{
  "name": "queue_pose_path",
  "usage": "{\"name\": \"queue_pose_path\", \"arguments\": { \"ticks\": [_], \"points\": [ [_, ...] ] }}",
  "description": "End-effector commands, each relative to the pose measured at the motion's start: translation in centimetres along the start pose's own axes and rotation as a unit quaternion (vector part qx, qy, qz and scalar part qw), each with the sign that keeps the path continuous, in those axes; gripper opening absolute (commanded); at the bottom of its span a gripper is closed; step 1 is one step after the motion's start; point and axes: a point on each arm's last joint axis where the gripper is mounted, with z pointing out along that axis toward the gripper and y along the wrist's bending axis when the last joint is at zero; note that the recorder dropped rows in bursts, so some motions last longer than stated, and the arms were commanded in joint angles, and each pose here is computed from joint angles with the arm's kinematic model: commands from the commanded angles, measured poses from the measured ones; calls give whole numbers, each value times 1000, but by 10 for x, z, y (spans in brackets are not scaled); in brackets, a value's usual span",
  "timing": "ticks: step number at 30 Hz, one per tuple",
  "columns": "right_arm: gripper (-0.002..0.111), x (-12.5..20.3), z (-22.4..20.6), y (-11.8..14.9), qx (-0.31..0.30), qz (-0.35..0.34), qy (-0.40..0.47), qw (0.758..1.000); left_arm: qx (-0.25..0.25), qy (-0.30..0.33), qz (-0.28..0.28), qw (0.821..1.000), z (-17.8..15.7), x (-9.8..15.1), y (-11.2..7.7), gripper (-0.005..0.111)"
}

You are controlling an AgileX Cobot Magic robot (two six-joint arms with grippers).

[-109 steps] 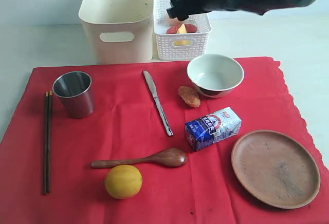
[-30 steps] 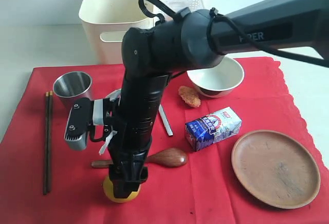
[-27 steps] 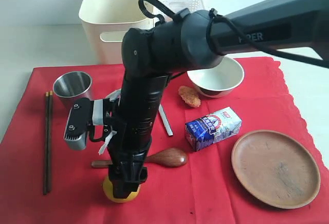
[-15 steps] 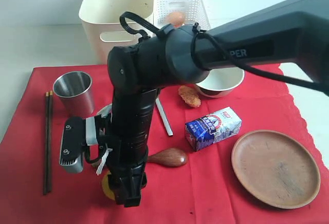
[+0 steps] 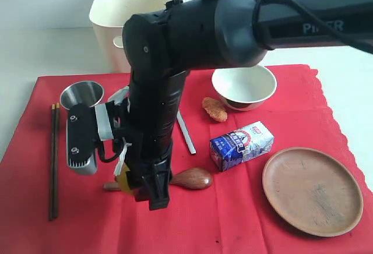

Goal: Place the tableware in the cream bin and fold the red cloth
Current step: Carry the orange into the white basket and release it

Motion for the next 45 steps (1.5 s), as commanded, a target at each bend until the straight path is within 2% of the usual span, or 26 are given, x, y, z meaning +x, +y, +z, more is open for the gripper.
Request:
{"name": "queue_pose_path", "arguments": {
  "ticks": [1, 12, 22, 30, 35, 37, 42, 45],
  "points": [
    [5, 4, -10, -7, 50, 25, 15, 998, 5, -2, -3, 1000, 0, 0, -1, 1],
    [5, 35, -36, -43, 133, 84, -20, 987, 5, -2, -3, 1000, 0, 0, -1, 1],
    [5, 79, -57, -85, 226, 165, -68, 958, 5, -2, -3, 1000, 0, 0, -1, 1],
    [5, 120, -78, -116, 308, 276, -123, 902, 5, -2, -3, 1000, 0, 0, -1, 1],
    [5, 151, -86, -131, 344, 350, -152, 858, 5, -2, -3, 1000, 0, 0, -1, 1],
    [5, 159, -87, -136, 354, 364, -158, 847, 5, -2, -3, 1000, 0, 0, -1, 1],
    [5, 177, -83, -152, 390, 422, -206, 792, 5, -2, -3, 1000, 0, 0, -1, 1],
    [5, 180, -73, -159, 399, 429, -217, 781, 5, -2, -3, 1000, 0, 0, -1, 1]
  ]
}}
